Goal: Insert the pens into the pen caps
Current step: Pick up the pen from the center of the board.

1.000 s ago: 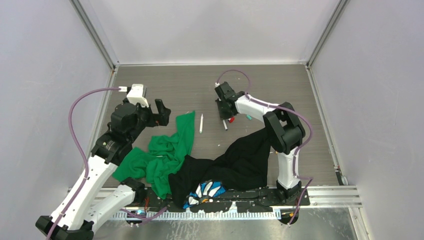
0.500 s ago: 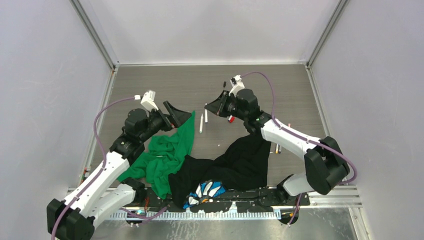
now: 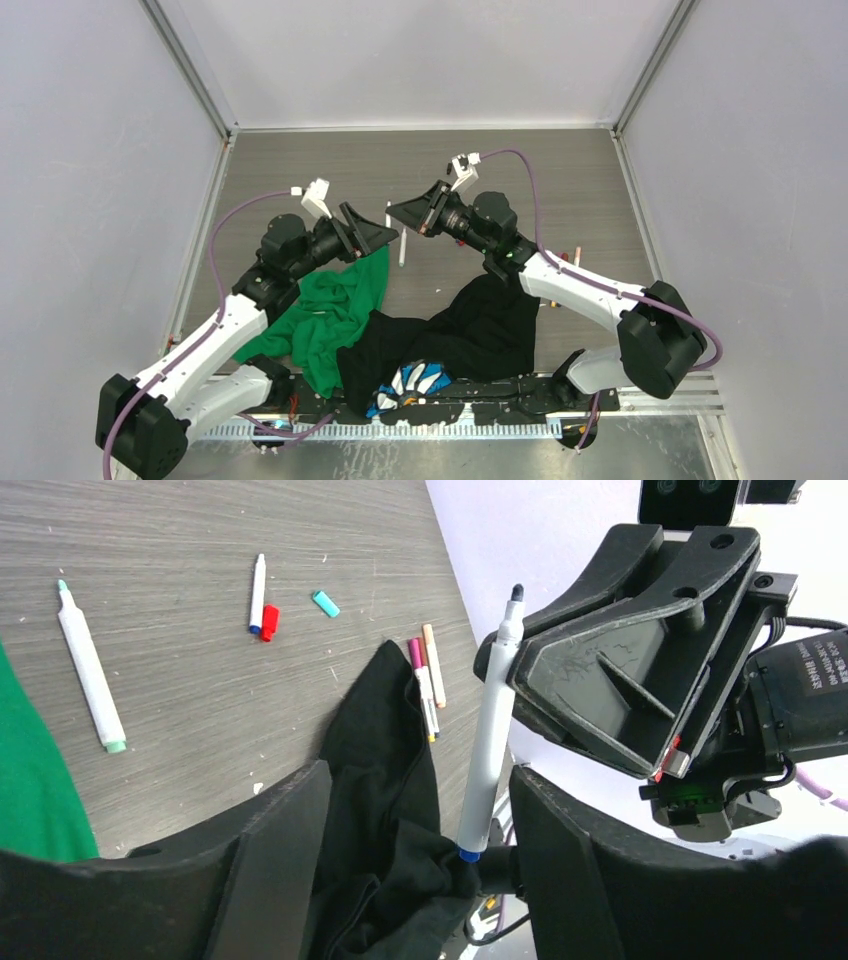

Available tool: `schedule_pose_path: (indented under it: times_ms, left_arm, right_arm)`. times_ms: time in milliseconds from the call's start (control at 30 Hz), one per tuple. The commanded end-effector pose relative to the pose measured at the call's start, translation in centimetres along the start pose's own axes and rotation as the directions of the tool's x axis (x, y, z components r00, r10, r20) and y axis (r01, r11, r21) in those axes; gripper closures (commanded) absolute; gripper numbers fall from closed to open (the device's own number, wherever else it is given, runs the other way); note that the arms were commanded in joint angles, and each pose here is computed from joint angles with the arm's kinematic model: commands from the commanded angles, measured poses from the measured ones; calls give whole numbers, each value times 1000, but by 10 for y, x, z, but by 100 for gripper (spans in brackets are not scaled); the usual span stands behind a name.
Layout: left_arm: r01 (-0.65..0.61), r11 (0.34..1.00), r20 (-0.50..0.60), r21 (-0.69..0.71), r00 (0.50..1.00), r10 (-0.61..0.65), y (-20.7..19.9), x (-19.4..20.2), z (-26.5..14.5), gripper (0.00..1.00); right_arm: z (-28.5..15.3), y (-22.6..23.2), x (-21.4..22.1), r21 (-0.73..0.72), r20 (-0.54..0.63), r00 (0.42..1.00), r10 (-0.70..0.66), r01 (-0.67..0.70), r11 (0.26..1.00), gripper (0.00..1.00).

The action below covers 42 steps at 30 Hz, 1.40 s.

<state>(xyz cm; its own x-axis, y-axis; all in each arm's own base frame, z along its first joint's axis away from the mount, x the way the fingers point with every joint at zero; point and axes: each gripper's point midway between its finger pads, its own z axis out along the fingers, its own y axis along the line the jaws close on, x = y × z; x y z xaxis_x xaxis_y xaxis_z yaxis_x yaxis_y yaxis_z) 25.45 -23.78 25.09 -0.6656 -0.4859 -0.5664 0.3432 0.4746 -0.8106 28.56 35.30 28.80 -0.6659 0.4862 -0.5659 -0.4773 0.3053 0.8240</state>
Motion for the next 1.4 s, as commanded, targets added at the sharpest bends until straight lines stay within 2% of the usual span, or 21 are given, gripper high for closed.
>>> schedule_pose_path:
  times_ms: [0,300,500,600,667,733,800,867,1000,1167,1367]
  left_arm:
    - [-16,997,39,82,999,13,-24,-14,1,36]
    - [-18,997,37,81,999,15,-26,-17,6,63]
    - [-30,997,19,67,999,29,-24,-15,7,98]
    - [-60,997,19,47,998,59,-26,-18,3,100]
    - [-93,995,18,20,996,93,-25,-24,-2,100]
    - [-124,991,-1,-41,992,124,-17,-32,-12,100]
    - [-176,980,-5,-92,984,176,-10,-48,-25,100]
    - [-247,957,5,-149,968,251,-6,-65,-38,100]
    - [-424,853,13,-304,894,448,0,-94,-62,100]
    - [-527,737,52,-423,798,600,16,-111,-84,100]
    - [-534,700,18,-475,789,614,33,-105,-93,100]
  right_arm:
    - [-2,38,-20,-109,72,997,-7,15,994,99]
    - [0,41,-10,-116,50,999,-5,11,993,99]
    - [-2,34,-6,-85,48,998,-28,32,996,99]
    - [-5,26,-11,-8,46,993,-108,108,994,98]
    - [-8,13,-15,94,23,984,-179,176,980,78]
    - [-16,-9,-22,227,0,969,-248,242,943,54]
    - [-28,-35,-26,343,-42,953,-298,294,892,43]
    - [-43,-65,-28,452,-90,943,-320,325,831,38]
    - [-71,-125,-32,598,-151,953,-262,299,743,37]
    - [-99,-195,-29,718,-188,968,-166,251,650,45]
    - [-99,-237,-26,789,-293,945,-145,325,522,54]
